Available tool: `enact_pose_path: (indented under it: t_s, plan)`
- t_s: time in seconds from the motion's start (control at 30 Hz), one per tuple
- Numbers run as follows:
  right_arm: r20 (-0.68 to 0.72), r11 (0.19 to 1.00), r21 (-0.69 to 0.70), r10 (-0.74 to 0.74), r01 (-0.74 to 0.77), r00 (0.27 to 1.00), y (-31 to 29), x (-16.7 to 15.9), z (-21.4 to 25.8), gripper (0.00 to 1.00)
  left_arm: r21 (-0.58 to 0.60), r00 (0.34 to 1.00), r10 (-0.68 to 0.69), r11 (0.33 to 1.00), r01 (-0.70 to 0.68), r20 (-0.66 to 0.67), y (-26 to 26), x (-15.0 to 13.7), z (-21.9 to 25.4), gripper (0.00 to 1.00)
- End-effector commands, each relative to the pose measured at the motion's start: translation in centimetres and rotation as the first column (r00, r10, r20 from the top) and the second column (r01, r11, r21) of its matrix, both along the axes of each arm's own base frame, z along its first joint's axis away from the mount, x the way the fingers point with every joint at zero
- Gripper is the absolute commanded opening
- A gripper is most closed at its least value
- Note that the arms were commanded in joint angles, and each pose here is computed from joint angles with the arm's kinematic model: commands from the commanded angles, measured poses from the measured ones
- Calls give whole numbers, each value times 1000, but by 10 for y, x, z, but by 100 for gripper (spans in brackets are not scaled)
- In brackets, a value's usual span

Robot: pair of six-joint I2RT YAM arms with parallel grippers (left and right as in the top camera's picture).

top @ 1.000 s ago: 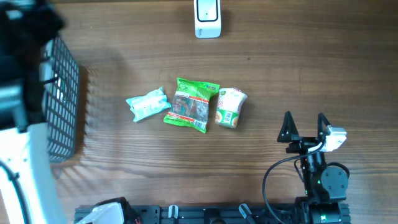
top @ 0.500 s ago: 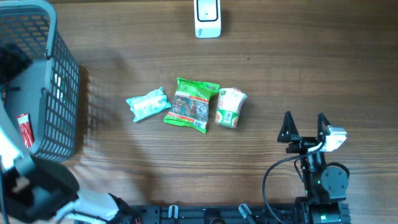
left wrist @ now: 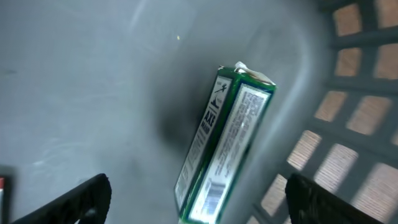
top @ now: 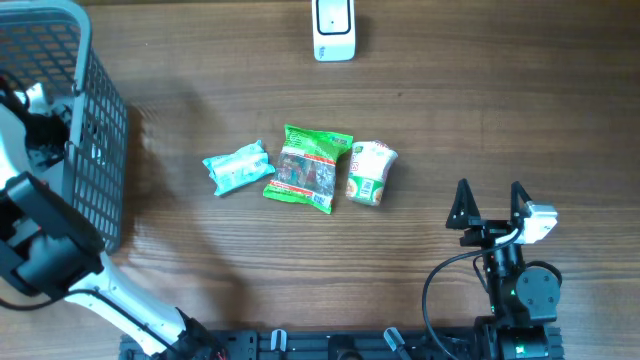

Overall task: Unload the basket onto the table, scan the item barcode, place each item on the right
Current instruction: 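Reach the left gripper into the basket and grasp the green box, then drop the small green box on the table near the front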

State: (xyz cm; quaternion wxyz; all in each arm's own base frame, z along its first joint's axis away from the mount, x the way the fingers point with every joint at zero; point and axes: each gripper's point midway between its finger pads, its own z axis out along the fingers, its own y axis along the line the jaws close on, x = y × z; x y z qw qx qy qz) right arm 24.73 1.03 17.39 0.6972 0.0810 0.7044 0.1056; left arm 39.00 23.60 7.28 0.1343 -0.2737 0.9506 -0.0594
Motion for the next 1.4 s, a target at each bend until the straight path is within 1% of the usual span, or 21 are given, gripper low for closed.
enact_pose_path:
  t_s: [0.0,0.13,0.17,0.2,0.27,0.3,0.33,0.37,0.4,0.43,0.57,0.67,0.73,0.77,0.9,0.97,1.1,1.13,1.23,1.33,1.37]
  plan:
    - [14,1000,5,-2,1,1000,-1,-1,3,100,-38,999,-42,998,41,-25,-11,5,-24,84]
    - [14,1000,5,-2,1,1000,-1,-1,3,100,-58,997,-58,997,54,-54,-18,7,-42,86]
    - [14,1000,5,-2,1,1000,-1,-1,3,100,-63,996,-61,996,57,-62,-19,7,-47,86]
    - [14,1000,5,-2,1,1000,-1,-1,3,100,-61,996,-62,996,58,-66,-19,7,-49,81]
    - [14,1000,5,-2,1,1000,-1,-1,3,100,-54,996,-60,997,57,-66,-18,8,-49,69]
    - [14,1000,5,-2,1,1000,-1,-1,3,100,-47,997,-60,997,57,-57,-16,10,-47,56]
    - [14,1000,5,-2,1,1000,-1,-1,3,100,-39,997,-58,998,56,-47,-15,11,-44,38]
    - [14,1000,5,-2,1,1000,-1,-1,3,100,-30,998,-56,998,55,-34,-12,13,-38,28]
    - [14,1000,5,-2,1,1000,-1,-1,3,100,-24,998,-54,998,54,-25,-11,14,-34,23]
    - [14,1000,5,-2,1,1000,-1,-1,3,100,-17,998,-53,998,53,-16,-9,16,-30,22]
    - [14,1000,5,-2,1,1000,-1,-1,3,99,39,997,-46,998,43,54,0,22,7,25]
    - [14,1000,5,-2,1,1000,-1,-1,3,100,136,995,-25,991,12,93,13,22,43,25]
    - [14,1000,5,-2,1,1000,-1,-1,3,99,193,992,9,981,-33,126,20,20,70,26]
    - [14,1000,5,-2,1,1000,-1,-1,3,100,226,986,39,971,-77,165,24,18,94,26]
    - [14,1000,5,-2,1,1000,-1,-1,3,100,277,936,86,943,-187,340,18,10,175,26]
    - [14,1000,5,-2,1,1000,-1,-1,3,100,292,896,92,927,-236,434,8,0,220,26]
    - [14,1000,5,-2,1,1000,-1,-1,3,100,270,811,86,918,-291,579,-30,-25,291,26]
    - [14,1000,5,-2,1,1000,-1,-1,3,100,265,800,67,924,-275,597,-42,-29,301,26]
    - [14,1000,5,-2,1,1000,-1,-1,3,100,243,769,-49,960,-140,638,-104,-36,325,27]
    - [14,1000,5,-2,1,1000,-1,-1,3,100,229,786,-150,973,11,600,-162,-41,319,27]
    - [14,1000,5,-2,1,1000,-1,-1,3,100,215,800,-195,973,84,567,-186,-43,310,27]
